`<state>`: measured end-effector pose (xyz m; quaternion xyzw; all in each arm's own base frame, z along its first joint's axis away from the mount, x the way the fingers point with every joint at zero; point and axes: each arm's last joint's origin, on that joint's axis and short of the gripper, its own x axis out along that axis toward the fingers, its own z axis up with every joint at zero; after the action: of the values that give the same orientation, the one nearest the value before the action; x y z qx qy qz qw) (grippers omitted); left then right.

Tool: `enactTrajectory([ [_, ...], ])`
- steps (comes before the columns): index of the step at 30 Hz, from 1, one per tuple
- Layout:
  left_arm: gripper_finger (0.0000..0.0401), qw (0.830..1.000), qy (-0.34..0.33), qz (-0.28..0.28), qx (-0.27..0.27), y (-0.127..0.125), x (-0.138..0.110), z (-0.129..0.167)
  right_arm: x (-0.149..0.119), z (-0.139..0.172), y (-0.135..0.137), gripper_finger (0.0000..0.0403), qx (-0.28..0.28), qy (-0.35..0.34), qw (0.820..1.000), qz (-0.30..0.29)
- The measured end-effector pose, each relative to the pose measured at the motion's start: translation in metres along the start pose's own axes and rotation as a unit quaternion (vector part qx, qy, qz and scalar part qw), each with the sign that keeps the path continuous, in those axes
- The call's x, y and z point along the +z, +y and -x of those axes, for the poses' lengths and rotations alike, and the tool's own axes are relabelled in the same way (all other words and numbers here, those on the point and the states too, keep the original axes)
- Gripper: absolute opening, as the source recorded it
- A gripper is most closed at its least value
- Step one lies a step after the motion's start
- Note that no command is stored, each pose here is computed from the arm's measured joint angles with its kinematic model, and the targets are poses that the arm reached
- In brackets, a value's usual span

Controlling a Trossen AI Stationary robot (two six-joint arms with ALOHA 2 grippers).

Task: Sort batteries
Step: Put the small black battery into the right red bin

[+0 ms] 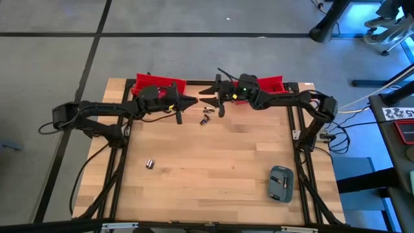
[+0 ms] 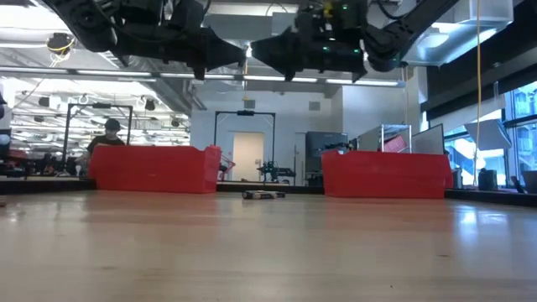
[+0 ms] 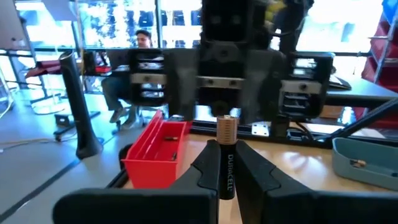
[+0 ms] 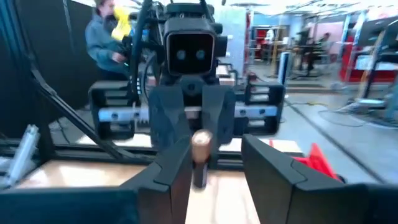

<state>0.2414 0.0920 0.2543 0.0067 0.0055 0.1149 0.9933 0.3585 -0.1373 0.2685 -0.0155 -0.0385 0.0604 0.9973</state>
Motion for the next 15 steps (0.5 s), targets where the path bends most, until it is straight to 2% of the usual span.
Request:
enactTrajectory([
  [5, 0.0018, 1.0, 0.001, -0.009, -0.008, -0.004, 0.0, -0.001, 0.0, -0.018, -0.007, 0.0139, 0.03, 0.012, 0.999, -0.026],
  [9, 0.0017, 1.0, 0.006, -0.013, -0.011, -0.005, -0.002, -0.001, -0.001, -0.025, -0.009, 0.013, 0.074, 0.028, 0.996, -0.035],
  [12, 0.0021, 1.0, 0.01, -0.013, -0.011, -0.006, -0.002, -0.001, -0.003, -0.025, -0.009, 0.0101, 0.077, 0.036, 0.996, -0.03],
  [15, 0.0032, 1.0, 0.011, -0.009, -0.008, -0.005, -0.003, -0.001, -0.003, -0.025, -0.009, 0.005, 0.077, 0.038, 0.996, -0.03],
])
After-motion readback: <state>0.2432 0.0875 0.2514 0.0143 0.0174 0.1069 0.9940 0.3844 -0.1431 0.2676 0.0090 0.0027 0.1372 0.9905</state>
